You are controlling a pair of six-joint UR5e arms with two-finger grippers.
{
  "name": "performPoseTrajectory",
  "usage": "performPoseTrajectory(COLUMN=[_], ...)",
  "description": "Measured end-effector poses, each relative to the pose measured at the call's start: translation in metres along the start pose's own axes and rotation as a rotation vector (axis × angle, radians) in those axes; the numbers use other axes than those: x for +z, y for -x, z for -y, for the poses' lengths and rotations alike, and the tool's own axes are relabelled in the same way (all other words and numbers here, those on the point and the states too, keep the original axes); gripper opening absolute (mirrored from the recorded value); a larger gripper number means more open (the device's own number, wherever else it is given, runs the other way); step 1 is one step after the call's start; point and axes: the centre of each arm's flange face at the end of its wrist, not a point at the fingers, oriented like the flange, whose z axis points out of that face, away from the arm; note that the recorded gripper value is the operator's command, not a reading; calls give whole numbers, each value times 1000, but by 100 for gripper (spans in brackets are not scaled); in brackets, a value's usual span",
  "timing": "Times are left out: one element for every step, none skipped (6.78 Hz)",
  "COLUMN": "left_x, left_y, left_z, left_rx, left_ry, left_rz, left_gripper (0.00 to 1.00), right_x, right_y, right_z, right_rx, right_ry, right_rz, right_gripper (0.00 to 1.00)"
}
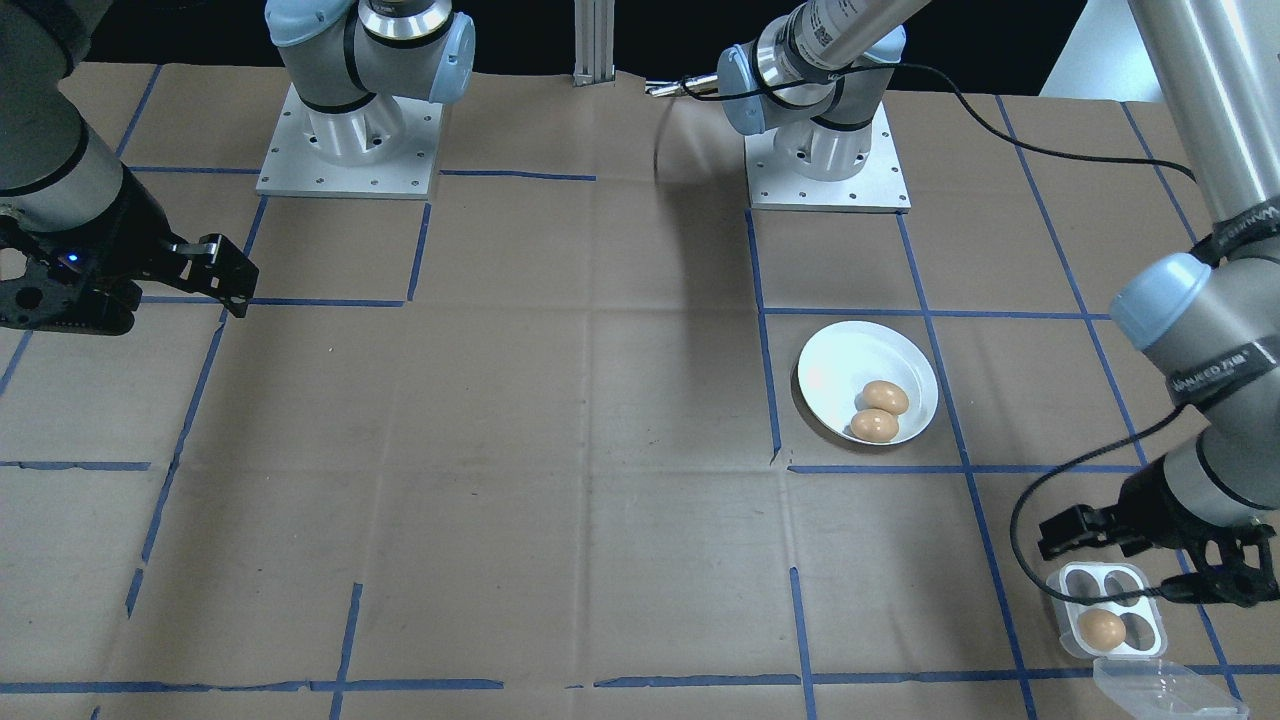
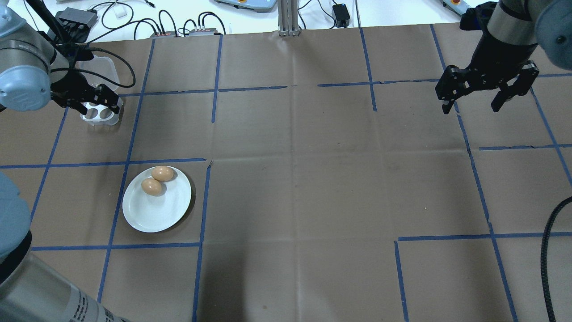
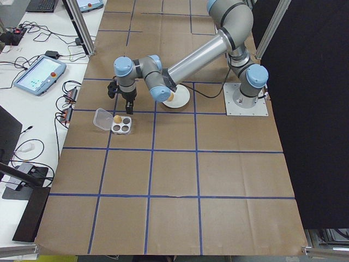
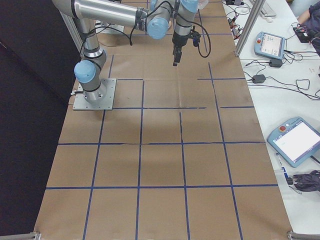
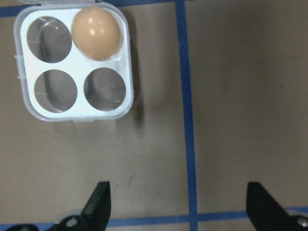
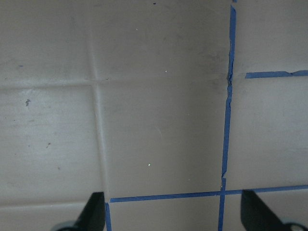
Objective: Place egg on plate
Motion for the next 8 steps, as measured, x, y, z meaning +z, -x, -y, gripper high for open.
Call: performPoseTrajectory(left_x=[15, 30, 40, 47, 52, 54, 54, 53], left_y=[11, 18, 22, 23, 23, 23, 23, 23], left_z=[29, 46, 56, 58, 57, 55, 55, 55], left_rx=[-45, -64, -71, -73, -74, -74, -75, -75], left_ry=[-12, -15, -13, -4, 9, 20, 31, 37], left_rz=[8, 13, 17, 19, 18, 15, 12, 11], left_gripper=[99, 98, 97, 94, 84, 74, 60, 46], right_x=[0, 0, 0, 0, 0, 0, 0, 0], right_y=[0, 0, 0, 0, 0, 0, 0, 0], right_z=[0, 0, 0, 0, 0, 0, 0, 0], right_rx=[0, 0, 0, 0, 0, 0, 0, 0], right_ry=[0, 0, 0, 0, 0, 0, 0, 0], right_rz=[0, 0, 0, 0, 0, 0, 0, 0], right_gripper=[100, 100, 100, 100, 100, 100, 100, 100])
